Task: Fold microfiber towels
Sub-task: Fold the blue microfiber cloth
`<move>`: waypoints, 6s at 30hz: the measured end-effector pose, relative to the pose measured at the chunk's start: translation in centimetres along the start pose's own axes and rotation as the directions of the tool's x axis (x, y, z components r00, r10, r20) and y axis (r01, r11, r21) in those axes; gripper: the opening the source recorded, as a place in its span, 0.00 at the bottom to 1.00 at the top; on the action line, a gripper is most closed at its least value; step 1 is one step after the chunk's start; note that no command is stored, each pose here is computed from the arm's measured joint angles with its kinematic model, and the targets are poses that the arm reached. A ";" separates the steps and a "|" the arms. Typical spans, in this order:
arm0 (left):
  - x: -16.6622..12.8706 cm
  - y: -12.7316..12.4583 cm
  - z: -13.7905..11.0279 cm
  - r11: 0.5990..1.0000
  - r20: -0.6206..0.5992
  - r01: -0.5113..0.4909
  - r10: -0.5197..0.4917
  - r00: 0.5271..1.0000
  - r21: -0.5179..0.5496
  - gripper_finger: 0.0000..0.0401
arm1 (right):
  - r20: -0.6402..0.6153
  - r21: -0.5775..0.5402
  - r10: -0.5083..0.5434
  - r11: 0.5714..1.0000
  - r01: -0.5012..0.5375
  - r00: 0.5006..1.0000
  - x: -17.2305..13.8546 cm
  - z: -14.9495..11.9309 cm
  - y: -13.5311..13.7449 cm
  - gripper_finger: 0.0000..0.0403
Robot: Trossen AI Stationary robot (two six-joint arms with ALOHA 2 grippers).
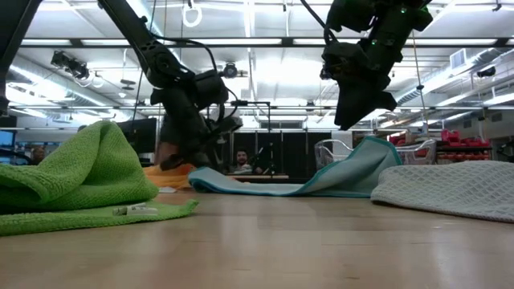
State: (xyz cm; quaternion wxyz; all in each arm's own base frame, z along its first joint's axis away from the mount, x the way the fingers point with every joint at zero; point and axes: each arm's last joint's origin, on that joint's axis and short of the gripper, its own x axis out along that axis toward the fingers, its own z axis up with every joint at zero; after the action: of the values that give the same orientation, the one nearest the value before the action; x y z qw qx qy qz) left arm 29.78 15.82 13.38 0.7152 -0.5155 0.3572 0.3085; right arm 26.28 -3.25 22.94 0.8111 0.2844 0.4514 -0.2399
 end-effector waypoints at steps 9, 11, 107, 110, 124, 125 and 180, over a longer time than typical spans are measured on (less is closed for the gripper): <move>-0.6 -2.1 1.0 0.993 0.051 0.075 -0.080 0.995 0.095 0.02 | -0.002 -0.006 0.003 1.000 -0.003 1.000 0.0 -0.1 0.1 0.26; -0.9 -2.8 1.5 0.990 0.056 0.086 -0.093 0.994 0.116 0.02 | -0.003 -0.006 0.002 1.000 -0.002 1.000 0.0 -0.1 0.1 0.26; -6.7 -6.2 4.5 0.920 0.143 0.099 -0.164 0.976 0.379 0.00 | 0.150 0.667 -0.286 0.736 0.117 0.947 4.1 -7.2 -6.9 0.02; -8.9 -6.5 4.6 0.919 0.184 0.101 -0.183 0.966 0.381 0.00 | 0.210 0.642 -0.279 0.762 0.083 0.937 3.1 -7.1 -6.6 0.01; -15.5 -6.7 2.9 0.924 0.242 0.107 -0.206 0.948 0.368 0.00 | 0.312 0.462 -0.268 0.881 0.101 0.912 -5.5 -4.8 -4.5 0.00; -16.3 -6.6 2.8 0.925 0.249 0.107 -0.208 0.946 0.365 0.00 | 0.289 0.453 -0.286 0.882 0.133 0.913 -6.4 -4.8 -4.6 0.00; -21.8 -10.0 -20.5 0.986 0.402 -0.029 -0.040 0.915 0.164 0.00 | -0.051 0.087 0.104 0.991 -0.099 0.993 -16.1 -3.4 3.0 0.00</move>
State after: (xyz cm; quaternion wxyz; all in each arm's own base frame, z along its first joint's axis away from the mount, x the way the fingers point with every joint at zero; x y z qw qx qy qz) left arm 21.80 -8.21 32.27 0.8148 -0.3803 0.2247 0.3754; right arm 18.48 3.30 36.22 0.7966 0.3475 0.4481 -0.2093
